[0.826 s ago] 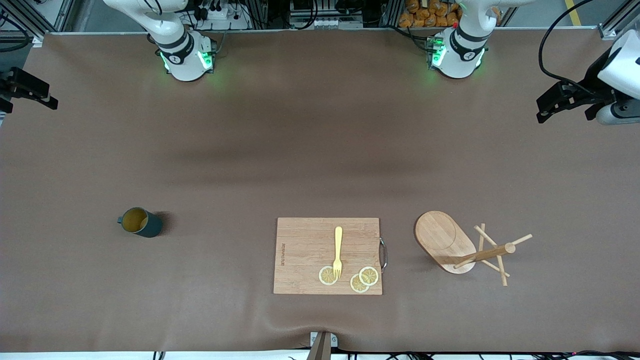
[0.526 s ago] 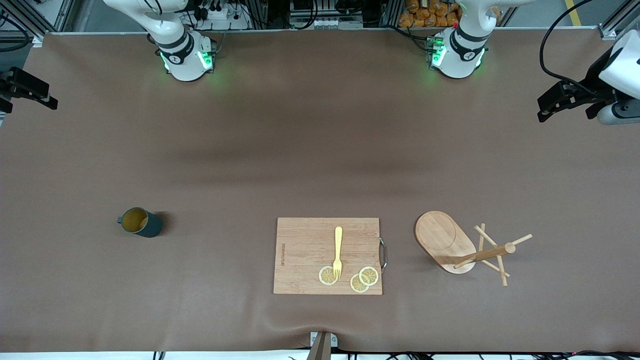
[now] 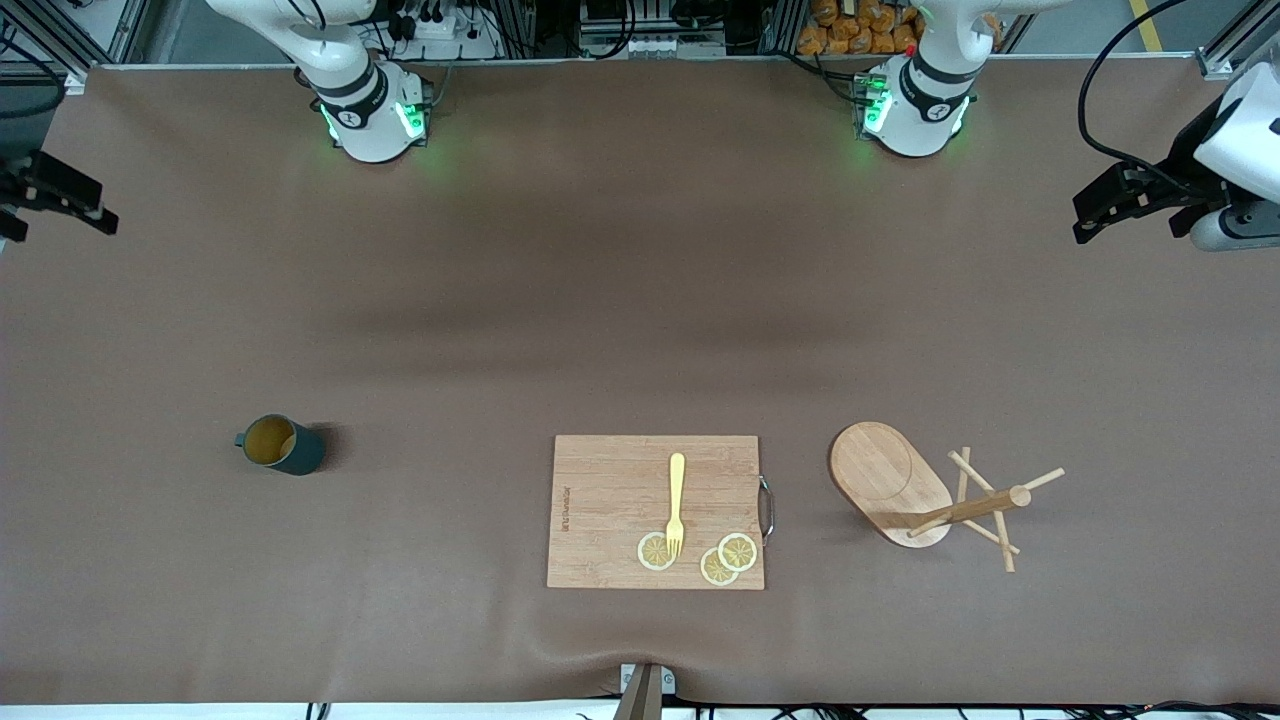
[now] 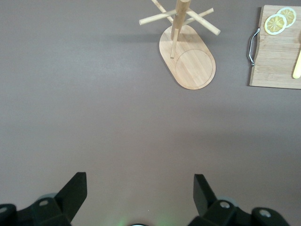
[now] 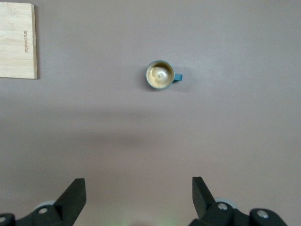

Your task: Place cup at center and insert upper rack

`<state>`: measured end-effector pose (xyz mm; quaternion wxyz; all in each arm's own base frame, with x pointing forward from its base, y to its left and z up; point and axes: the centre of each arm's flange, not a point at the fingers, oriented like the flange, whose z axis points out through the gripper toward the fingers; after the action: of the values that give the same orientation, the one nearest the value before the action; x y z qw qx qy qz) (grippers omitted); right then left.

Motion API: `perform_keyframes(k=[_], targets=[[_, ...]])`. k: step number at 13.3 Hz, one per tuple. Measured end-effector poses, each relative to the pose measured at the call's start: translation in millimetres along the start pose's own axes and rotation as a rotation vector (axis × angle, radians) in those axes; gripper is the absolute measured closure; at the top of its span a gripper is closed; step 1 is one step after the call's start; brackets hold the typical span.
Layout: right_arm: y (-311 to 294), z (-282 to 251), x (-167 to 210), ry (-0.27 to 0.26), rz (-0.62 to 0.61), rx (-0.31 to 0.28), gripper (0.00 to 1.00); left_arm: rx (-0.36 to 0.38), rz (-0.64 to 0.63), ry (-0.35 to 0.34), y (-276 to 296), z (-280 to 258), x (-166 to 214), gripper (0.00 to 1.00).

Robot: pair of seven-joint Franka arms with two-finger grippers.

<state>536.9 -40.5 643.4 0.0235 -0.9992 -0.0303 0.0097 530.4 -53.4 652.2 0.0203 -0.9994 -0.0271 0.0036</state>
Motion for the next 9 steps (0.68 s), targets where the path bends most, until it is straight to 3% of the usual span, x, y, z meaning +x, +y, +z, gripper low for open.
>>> perform_keyframes(k=[3, 6, 9], targets=[[-1, 70, 44, -0.011, -0.006, -0.003, 0.00, 0.001, -0.002, -0.009, -1, 5, 3, 0.00], [7, 168, 93, -0.062, -0.001, -0.005, 0.00, 0.001, -0.001, -0.021, 0, 11, 6, 0.00], [5, 248, 123, -0.063, -0.008, -0.014, 0.00, -0.012, 0.004, -0.035, 4, 17, 10, 0.00]])
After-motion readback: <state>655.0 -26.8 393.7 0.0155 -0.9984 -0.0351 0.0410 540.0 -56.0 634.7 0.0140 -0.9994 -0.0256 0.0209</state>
